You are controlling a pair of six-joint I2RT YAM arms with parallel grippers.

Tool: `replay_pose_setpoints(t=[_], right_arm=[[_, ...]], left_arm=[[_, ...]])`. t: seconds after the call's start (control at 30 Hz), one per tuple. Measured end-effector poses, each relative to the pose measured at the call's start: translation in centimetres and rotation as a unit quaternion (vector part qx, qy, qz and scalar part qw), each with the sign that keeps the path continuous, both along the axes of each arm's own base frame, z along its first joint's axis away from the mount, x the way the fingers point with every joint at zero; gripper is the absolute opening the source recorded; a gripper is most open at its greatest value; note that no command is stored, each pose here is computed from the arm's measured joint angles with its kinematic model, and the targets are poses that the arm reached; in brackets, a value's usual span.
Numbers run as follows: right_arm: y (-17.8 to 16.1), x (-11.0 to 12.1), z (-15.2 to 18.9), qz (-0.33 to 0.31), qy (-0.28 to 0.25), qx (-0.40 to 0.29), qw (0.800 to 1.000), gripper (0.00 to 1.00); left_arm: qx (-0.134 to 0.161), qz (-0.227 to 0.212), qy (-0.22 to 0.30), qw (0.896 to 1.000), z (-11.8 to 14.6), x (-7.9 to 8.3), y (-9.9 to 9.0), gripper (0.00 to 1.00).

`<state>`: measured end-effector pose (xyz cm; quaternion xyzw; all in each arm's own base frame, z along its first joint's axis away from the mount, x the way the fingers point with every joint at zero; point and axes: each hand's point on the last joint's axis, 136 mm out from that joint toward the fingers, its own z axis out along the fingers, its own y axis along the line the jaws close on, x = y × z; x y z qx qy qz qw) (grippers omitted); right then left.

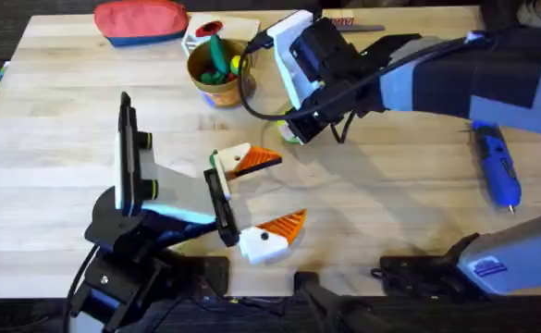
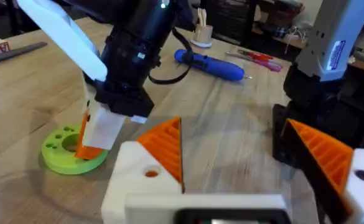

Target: Pick up the gripper from the table and insert it into the empty holder that is missing its gripper. Then pick up a screw, insert it into the mounting hole, and use the screwdriver to tighten it. Finally, clean up the table by picking up the vegetable and placing it into the bucket.

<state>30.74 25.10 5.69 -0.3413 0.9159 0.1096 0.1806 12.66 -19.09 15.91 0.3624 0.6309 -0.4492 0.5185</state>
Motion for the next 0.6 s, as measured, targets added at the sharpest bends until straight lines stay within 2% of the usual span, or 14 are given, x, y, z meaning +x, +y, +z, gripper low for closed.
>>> replay_pose_setpoints(t=[0.13,0.23,0.43,0.5,0.6], right_arm=[[-0.5,-0.1,0.6,-0.004,0.008,-0.006,1.000,0.004],[-0.9,0.1,2.7,-0.009,-0.002,0.001,1.000,0.004],[-0.8,0.6,11.4,-0.009,-0.067,0.046,0.997,0.004],[-0.8,0.3,14.5,-0.007,-0.091,0.064,0.994,0.004],[-0.4,-1.2,17.4,0.007,-0.114,0.083,0.990,0.004]], left_arm=[[0.000,0.000,0.000,1.000,0.0,0.0,0.0,0.988],[0.000,0.000,0.000,1.000,0.0,0.0,0.0,0.988],[0.000,0.000,0.000,1.000,0.0,0.0,0.0,0.986],[0.000,0.000,0.000,1.000,0.0,0.0,0.0,0.988],[0.000,0.000,0.000,1.000,0.0,0.0,0.0,0.988]])
